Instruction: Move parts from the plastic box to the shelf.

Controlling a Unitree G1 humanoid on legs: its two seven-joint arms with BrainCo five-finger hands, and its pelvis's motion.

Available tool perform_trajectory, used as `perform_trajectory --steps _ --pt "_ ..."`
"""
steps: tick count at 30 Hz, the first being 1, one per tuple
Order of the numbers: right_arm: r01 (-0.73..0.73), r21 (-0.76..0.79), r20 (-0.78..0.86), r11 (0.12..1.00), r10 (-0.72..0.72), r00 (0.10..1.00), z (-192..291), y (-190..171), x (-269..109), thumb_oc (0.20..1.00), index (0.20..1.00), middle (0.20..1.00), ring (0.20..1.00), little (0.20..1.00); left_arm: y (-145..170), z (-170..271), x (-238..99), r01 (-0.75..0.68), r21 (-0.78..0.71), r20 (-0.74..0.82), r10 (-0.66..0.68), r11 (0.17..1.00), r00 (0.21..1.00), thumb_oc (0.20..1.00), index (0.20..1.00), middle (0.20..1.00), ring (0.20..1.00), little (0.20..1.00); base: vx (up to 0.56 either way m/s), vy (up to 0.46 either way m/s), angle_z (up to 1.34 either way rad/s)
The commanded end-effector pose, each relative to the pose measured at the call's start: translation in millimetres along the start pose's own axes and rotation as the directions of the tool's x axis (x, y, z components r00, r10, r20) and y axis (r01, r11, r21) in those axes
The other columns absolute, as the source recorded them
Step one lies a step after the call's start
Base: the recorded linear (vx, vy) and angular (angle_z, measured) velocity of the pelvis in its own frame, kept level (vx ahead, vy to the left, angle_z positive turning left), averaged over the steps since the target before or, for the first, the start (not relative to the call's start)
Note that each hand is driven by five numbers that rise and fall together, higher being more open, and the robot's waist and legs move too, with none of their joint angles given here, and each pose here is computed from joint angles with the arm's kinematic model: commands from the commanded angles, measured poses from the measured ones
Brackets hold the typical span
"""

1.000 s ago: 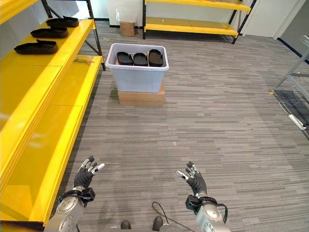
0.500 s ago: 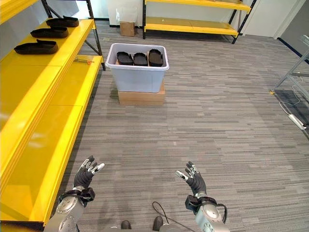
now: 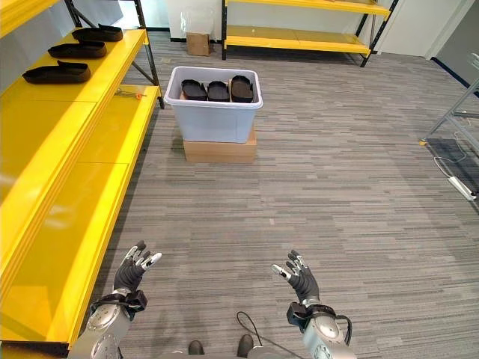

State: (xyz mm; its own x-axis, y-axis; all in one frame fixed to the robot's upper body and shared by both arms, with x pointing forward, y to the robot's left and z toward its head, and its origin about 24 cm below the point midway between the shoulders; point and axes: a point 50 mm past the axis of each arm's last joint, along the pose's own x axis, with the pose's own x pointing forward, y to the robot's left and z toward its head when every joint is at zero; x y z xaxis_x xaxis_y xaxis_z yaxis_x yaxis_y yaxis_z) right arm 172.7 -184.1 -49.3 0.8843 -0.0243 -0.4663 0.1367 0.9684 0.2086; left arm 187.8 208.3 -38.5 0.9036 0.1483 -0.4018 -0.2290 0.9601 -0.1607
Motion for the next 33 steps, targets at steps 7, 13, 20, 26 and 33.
perform_trajectory --steps 7,13,20,26,33 --pt "-0.014 -0.001 0.068 1.000 0.014 0.998 16 -2 9 1.000 1.000 1.000 1.000 1.000 -3 32 8 0.035 0.058 0.138 -0.043 0.998 0.989 1.000 1.000 1.000 1.000 1.000 0.02 0.101 -0.01" --pt "-0.025 0.025 0.074 0.999 0.023 0.997 18 -2 9 1.000 1.000 1.000 1.000 1.000 -6 37 10 0.053 0.056 0.156 -0.061 0.997 0.986 1.000 1.000 1.000 1.000 1.000 0.00 0.139 0.10" --pt "0.012 0.058 0.061 0.998 -0.016 0.998 10 -7 5 1.000 1.000 1.000 1.000 1.000 -7 46 12 0.056 0.066 0.183 -0.067 0.996 0.981 1.000 1.000 1.000 1.000 1.000 0.04 0.244 0.26" --pt "0.059 0.092 0.082 0.994 -0.067 0.994 16 -23 1 1.000 1.000 1.000 1.000 1.000 -10 48 12 0.079 0.052 0.193 -0.088 0.996 0.977 1.000 1.000 1.000 1.000 1.000 0.17 0.000 0.03" --pt "0.104 0.077 0.102 0.992 -0.112 0.988 21 -34 -3 1.000 1.000 1.000 1.000 1.000 -21 37 13 0.121 0.031 0.159 -0.124 0.992 0.979 1.000 1.000 1.000 1.000 1.000 0.22 -0.073 0.28"
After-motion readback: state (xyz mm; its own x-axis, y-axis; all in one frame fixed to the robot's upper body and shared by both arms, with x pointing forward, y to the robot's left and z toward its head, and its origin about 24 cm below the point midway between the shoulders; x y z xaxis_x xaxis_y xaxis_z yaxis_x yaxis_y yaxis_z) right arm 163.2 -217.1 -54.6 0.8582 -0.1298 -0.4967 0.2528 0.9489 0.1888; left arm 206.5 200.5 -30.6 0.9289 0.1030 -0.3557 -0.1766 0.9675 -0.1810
